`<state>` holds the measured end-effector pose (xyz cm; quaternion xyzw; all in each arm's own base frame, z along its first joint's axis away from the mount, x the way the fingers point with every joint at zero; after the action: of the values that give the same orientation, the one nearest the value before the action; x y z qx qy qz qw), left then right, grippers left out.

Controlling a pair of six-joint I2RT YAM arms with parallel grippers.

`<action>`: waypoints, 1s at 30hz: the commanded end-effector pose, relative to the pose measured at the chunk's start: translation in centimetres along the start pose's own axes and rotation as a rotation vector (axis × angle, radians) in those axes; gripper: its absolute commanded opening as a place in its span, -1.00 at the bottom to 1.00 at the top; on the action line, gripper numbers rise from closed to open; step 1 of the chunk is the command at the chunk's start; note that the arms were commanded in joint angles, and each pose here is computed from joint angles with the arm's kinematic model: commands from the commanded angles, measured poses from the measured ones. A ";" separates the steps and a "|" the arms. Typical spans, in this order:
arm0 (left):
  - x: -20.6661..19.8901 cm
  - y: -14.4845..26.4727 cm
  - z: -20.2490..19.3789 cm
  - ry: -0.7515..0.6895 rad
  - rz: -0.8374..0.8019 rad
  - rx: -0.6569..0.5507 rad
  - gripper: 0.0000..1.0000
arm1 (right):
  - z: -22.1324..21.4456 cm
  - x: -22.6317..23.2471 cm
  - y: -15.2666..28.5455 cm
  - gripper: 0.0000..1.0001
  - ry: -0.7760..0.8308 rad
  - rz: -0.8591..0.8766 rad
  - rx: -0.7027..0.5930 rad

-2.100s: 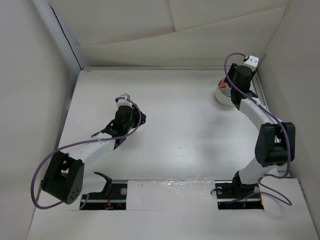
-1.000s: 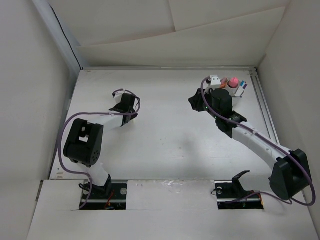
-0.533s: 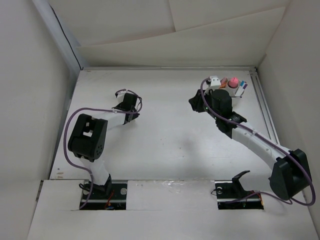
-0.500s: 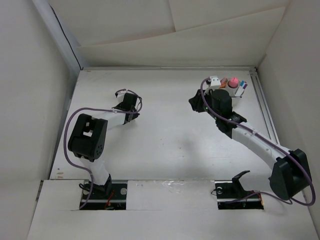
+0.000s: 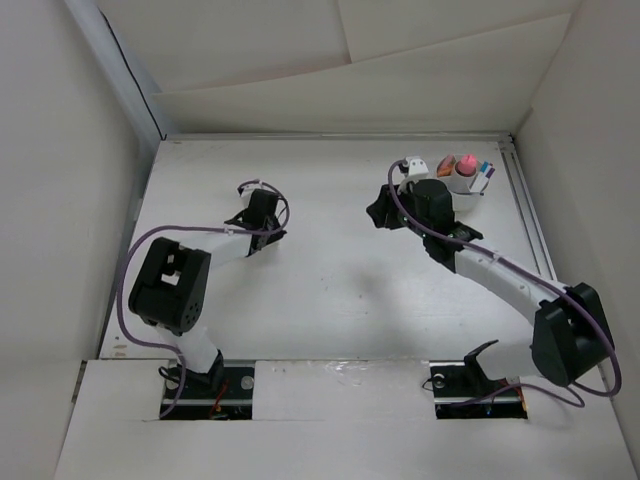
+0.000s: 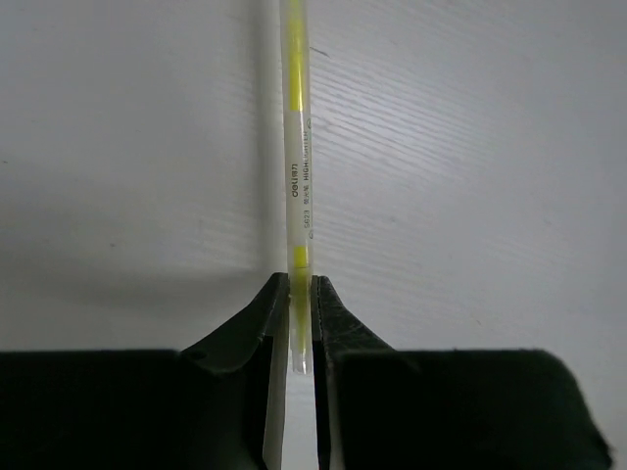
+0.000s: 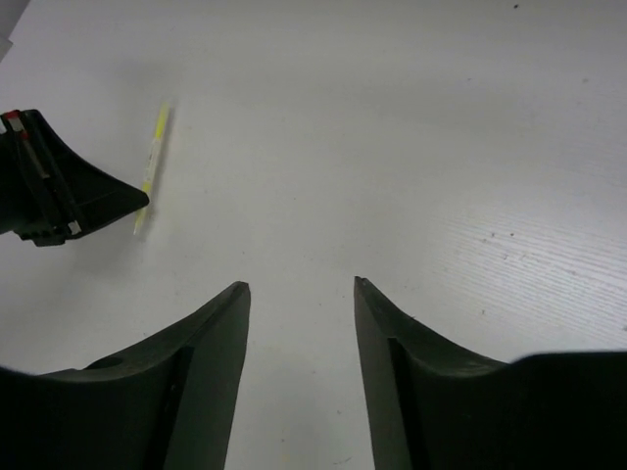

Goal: Sort the stationery into containers
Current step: Pick up the pen from the center of the board.

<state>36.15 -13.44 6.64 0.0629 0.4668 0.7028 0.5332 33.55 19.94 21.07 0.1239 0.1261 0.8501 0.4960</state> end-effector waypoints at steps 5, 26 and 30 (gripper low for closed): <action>-4.6 5.8 -0.1 0.013 -0.396 0.050 -1.00 | 0.9 2.7 -2.0 0.24 0.030 0.221 0.001; -8.2 14.1 -5.8 -0.169 -0.996 0.226 -1.00 | 1.7 5.8 -5.7 0.49 -0.130 0.494 -0.027; -8.4 15.0 -6.1 -0.185 -1.038 0.235 -1.00 | 2.0 4.6 -6.2 0.42 -0.156 0.489 -0.054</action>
<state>26.28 -22.99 14.33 -0.0192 0.4964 0.3306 0.8025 35.21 27.05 17.95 0.2351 0.0872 0.9221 0.2948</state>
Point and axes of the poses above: each gripper's point midway between its finger pads, its own y axis back along the fingers, its own x axis along the line the jaws close on, z = x × y, the point moved 4 cm from there along y, back along the fingers, and after that the axes turned 13 degrees about y, right-handed, at the moved point
